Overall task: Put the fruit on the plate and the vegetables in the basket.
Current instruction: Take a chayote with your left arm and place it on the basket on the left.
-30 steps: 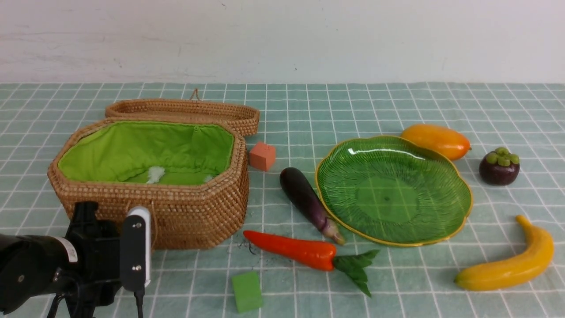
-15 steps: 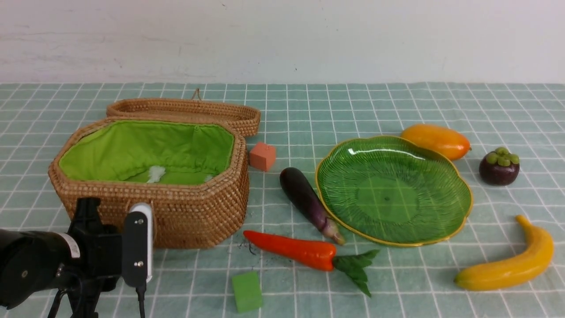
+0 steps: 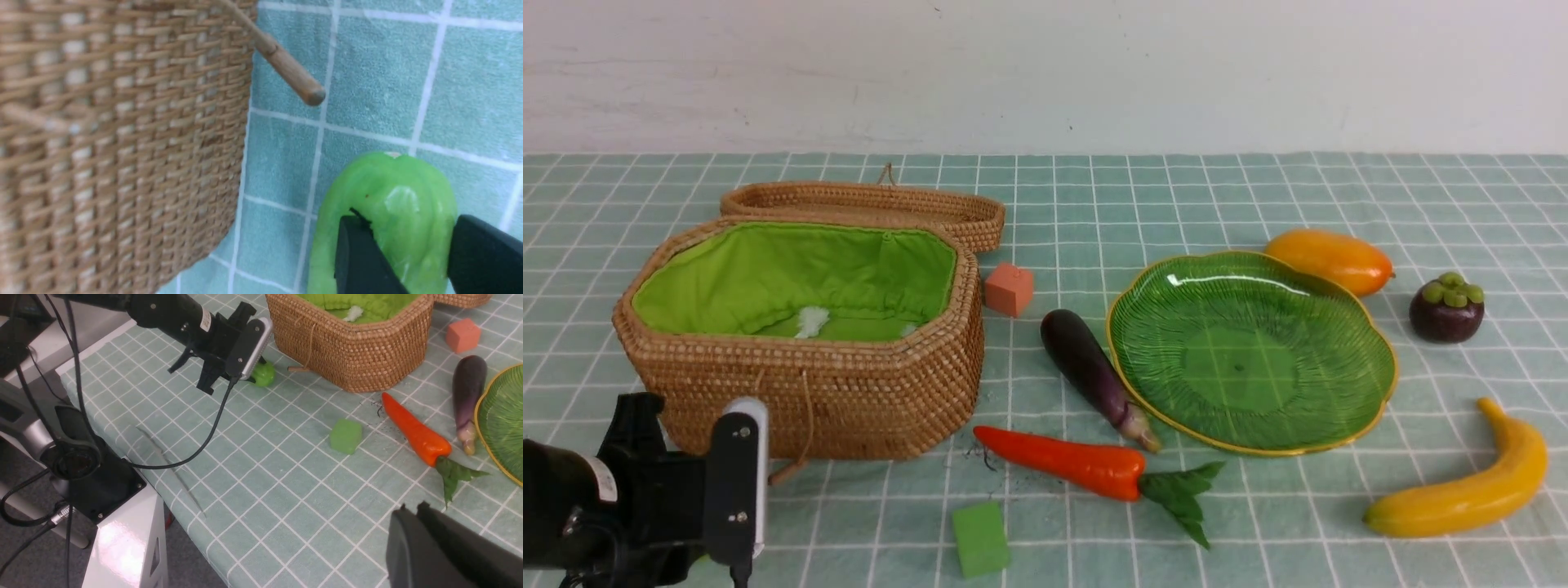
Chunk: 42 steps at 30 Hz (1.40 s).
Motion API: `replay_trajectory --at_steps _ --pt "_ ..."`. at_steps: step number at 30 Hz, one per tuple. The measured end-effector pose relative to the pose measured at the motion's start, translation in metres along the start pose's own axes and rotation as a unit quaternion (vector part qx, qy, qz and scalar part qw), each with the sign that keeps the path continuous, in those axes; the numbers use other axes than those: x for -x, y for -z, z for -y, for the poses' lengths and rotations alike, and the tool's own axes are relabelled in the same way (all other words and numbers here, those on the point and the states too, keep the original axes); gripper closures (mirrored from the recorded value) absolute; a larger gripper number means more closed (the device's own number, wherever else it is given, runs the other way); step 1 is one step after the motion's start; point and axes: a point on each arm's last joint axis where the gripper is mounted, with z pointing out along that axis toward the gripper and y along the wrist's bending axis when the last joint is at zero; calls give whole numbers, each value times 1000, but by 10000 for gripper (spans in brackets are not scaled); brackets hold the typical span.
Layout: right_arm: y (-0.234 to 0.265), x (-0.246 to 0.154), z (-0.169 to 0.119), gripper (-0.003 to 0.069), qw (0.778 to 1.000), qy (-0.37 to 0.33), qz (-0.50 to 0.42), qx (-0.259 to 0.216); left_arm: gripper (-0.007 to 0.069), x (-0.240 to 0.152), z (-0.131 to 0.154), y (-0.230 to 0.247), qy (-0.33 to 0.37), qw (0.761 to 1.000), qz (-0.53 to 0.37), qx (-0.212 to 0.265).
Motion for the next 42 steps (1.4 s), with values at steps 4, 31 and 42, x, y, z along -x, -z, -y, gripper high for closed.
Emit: replay_trajectory --at_steps 4,31,42 --pt "0 0 0 631 1000 8 0 0 360 -2 8 3 13 999 -12 -43" --pt "0 0 0 625 1000 9 -1 2 251 -3 13 -15 32 997 -21 -71" --pt "0 1 -2 624 1000 16 3 9 251 5 6 8 26 999 -6 -32"
